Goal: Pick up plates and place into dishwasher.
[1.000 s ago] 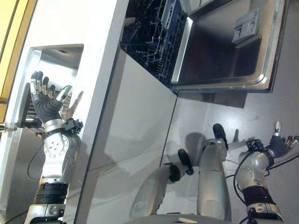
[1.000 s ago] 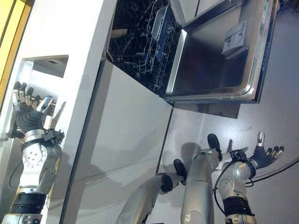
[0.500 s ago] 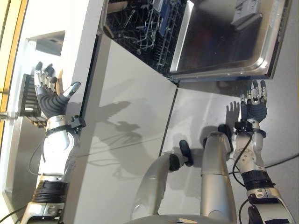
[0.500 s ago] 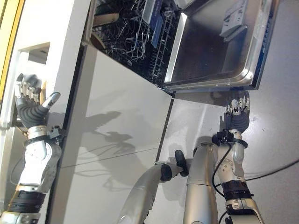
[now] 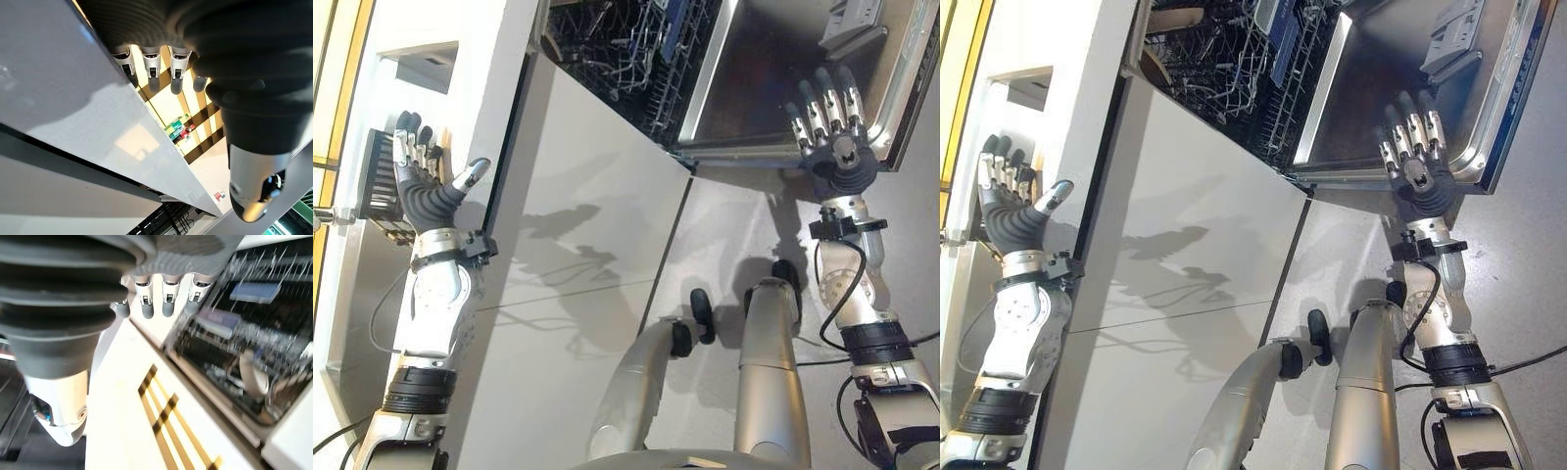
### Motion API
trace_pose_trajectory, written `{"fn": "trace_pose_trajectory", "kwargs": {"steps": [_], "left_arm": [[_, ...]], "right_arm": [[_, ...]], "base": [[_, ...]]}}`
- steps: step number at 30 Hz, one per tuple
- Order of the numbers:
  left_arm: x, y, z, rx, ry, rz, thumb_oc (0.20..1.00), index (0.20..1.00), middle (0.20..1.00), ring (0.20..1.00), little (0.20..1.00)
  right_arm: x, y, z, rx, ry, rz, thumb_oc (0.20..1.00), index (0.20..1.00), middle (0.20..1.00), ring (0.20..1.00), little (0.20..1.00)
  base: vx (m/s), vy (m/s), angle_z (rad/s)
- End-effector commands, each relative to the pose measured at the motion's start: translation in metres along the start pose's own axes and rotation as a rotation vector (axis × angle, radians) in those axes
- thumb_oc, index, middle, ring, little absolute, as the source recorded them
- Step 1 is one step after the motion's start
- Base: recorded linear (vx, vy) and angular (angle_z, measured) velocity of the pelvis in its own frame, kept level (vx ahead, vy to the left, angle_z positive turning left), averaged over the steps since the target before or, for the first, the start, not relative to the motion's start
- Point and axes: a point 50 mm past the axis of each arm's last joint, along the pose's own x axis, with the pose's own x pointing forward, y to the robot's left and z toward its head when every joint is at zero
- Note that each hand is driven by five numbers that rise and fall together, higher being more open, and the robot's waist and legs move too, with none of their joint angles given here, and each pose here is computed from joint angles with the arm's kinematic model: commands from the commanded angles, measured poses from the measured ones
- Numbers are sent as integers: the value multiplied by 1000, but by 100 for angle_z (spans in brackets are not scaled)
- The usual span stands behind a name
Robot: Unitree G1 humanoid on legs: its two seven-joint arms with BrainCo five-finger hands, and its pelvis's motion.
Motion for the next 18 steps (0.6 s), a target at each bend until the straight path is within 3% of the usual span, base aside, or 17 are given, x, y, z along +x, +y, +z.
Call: {"fn": "trace_pose_trajectory", "kwargs": {"steps": [1, 5, 8, 12, 15, 18], "left_arm": [[-6, -1, -16, -50, 97, -33, 1000, 1000, 1000, 1000, 1000], [-4, 2, -15, -53, 97, -23, 1000, 1000, 1000, 1000, 1000], [0, 1, -13, -47, 90, -23, 1000, 1000, 1000, 1000, 1000], [6, -4, -8, -23, 84, -29, 1000, 1000, 1000, 1000, 1000], [7, -10, -7, -2, 72, -31, 1000, 1000, 1000, 1000, 1000], [8, -20, -6, 17, 55, -36, 1000, 1000, 1000, 1000, 1000]], "right_arm": [[42, 48, 50, -75, -230, 299, 1000, 1000, 1000, 1000, 1000], [41, 51, 52, -104, -240, 253, 1000, 1000, 1000, 1000, 1000], [40, 41, 42, -193, -133, 136, 1000, 1000, 1000, 1000, 1000], [19, -11, 16, -352, 104, -270, 1000, 1000, 1000, 1000, 1000], [-3, -34, 0, -344, 179, -496, 1000, 1000, 1000, 1000, 1000], [-34, -70, -17, -355, 283, -832, 1000, 1000, 1000, 1000, 1000]], "base": [[29, 65, -2], [15, 28, 0], [16, 3, 4], [-6, -55, 7], [-50, -101, 13], [-11, -82, 1]]}}
